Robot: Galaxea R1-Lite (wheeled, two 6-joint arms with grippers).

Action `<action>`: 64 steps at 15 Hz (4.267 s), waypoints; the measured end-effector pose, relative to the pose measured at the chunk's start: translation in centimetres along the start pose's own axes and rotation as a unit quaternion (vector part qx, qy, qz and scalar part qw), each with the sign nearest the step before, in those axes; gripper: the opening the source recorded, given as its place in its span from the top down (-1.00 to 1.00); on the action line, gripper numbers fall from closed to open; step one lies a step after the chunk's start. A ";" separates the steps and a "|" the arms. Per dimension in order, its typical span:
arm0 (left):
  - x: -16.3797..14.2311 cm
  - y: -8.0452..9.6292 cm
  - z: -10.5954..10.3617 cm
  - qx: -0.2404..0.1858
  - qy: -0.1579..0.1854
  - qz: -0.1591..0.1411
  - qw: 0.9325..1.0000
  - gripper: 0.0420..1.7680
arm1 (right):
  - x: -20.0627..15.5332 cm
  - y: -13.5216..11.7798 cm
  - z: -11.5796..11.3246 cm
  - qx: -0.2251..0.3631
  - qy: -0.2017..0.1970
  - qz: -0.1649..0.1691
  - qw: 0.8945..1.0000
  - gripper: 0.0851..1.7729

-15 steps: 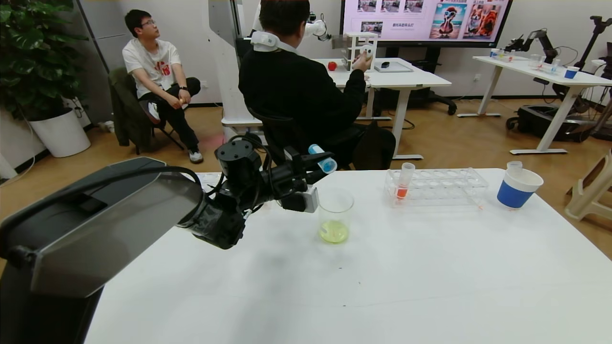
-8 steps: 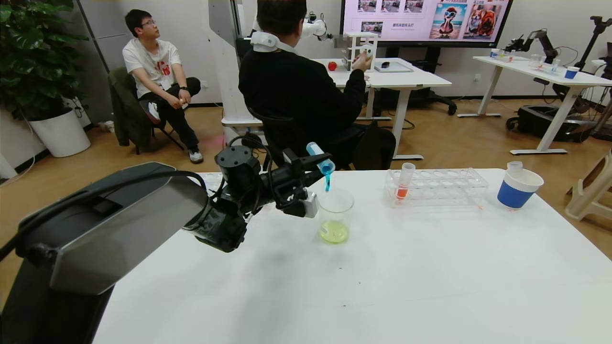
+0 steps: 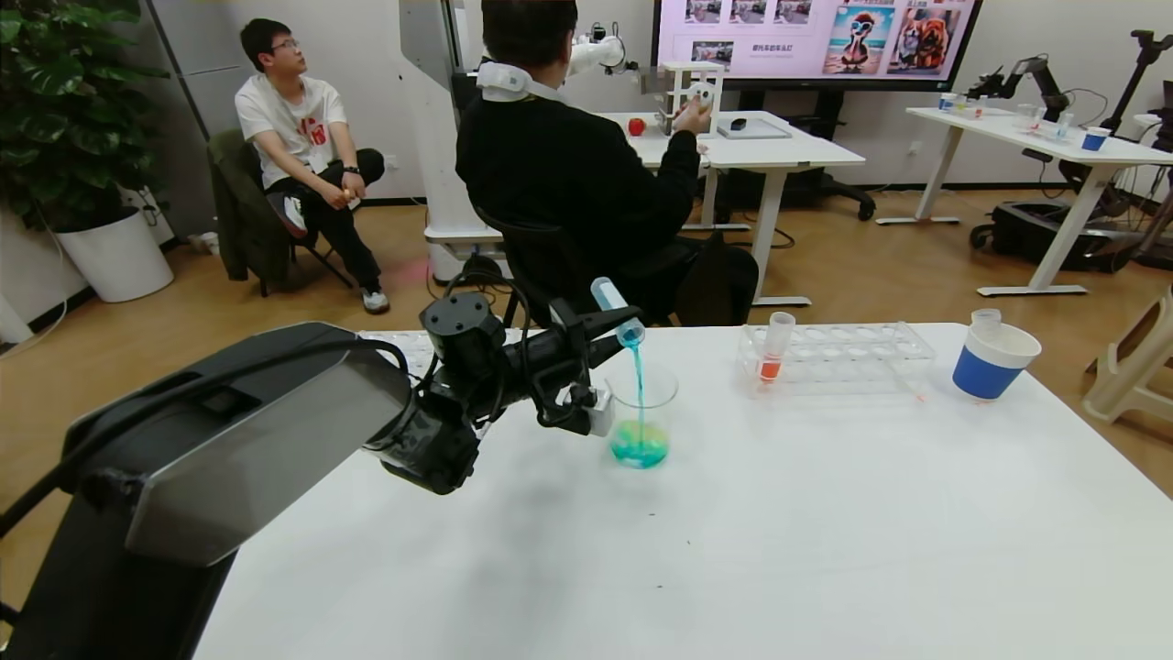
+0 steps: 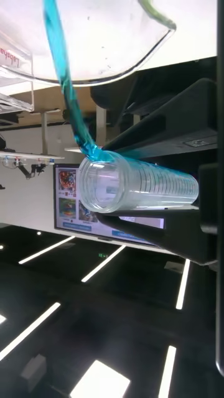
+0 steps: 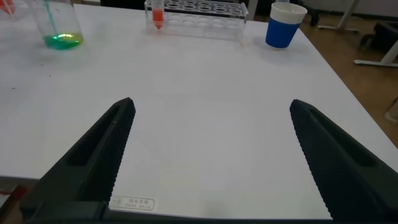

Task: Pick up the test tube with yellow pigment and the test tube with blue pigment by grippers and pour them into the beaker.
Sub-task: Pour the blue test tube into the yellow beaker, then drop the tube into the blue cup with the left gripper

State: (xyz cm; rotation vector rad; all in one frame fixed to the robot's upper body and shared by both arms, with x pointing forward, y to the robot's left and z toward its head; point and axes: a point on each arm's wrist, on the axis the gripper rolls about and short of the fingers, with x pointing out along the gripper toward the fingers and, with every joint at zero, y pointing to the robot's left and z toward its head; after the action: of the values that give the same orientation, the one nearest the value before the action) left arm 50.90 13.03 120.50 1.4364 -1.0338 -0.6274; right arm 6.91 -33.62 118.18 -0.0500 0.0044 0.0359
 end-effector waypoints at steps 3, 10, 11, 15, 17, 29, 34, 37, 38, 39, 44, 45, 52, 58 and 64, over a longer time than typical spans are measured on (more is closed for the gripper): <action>0.0 -0.2 -0.1 0.031 0.001 -0.001 1.000 0.46 | 0.0 0.0 0.0 0.000 0.000 0.000 1.000 -0.96; 0.0 -0.4 0.0 0.061 0.000 -0.004 0.998 0.46 | 0.0 0.0 0.0 0.000 0.000 0.000 1.000 -0.96; 0.0 -0.5 0.0 0.058 -0.001 -0.006 0.998 0.46 | 0.0 0.0 0.0 0.000 0.000 0.000 1.000 -0.96; 0.6 -0.2 1.0 -0.022 0.003 -0.001 1.000 0.46 | 0.0 0.0 0.0 0.000 0.000 0.000 1.000 -0.96; 1.3 1.0 1.5 -0.083 0.026 0.027 0.996 0.46 | 0.0 0.0 0.0 0.000 0.000 0.000 1.000 -0.96; 4.3 8.3 5.2 -0.530 0.387 0.318 0.684 0.46 | 0.0 0.0 0.0 0.000 0.000 0.000 1.000 -0.96; 3.8 9.0 6.4 -0.625 0.456 0.290 0.564 0.46 | 0.0 0.0 0.0 0.000 0.000 0.000 1.000 -0.96; 3.6 10.5 6.7 -0.633 0.448 0.300 0.556 0.46 | 0.0 0.0 0.0 0.000 0.000 0.000 1.000 -0.96; 3.3 10.8 6.7 -0.632 0.449 0.300 0.556 0.46 | 0.0 0.0 0.0 0.000 0.000 0.000 1.000 -0.96; 3.0 11.1 6.5 -0.632 0.449 0.302 0.555 0.46 | 0.0 0.0 0.0 0.000 0.000 0.000 1.000 -0.96; -2.0 12.1 0.9 -0.601 0.484 0.339 0.538 0.46 | 0.0 0.0 0.0 0.000 0.000 0.000 1.000 -0.96; -3.8 12.1 -0.8 -0.593 0.494 0.346 0.533 0.46 | 0.0 0.0 0.0 0.000 0.000 0.000 1.000 -0.96; -17.3 12.0 -9.1 -0.555 0.545 0.377 0.503 0.46 | 0.0 0.0 0.0 0.000 0.000 0.000 1.000 -0.96; -23.3 10.6 -12.5 -0.531 0.574 0.395 0.482 0.46 | 0.0 0.0 0.0 0.000 0.000 0.000 1.000 -0.96; -23.7 9.4 -13.6 -0.519 0.579 0.395 0.490 0.46 | 0.0 0.0 0.0 0.000 0.000 0.000 1.000 -0.96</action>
State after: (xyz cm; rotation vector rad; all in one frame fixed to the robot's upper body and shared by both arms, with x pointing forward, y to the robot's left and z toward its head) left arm 49.55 41.07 127.18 -0.0470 0.0413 0.4594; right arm 6.91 -33.62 118.19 -0.0495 0.0040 0.0359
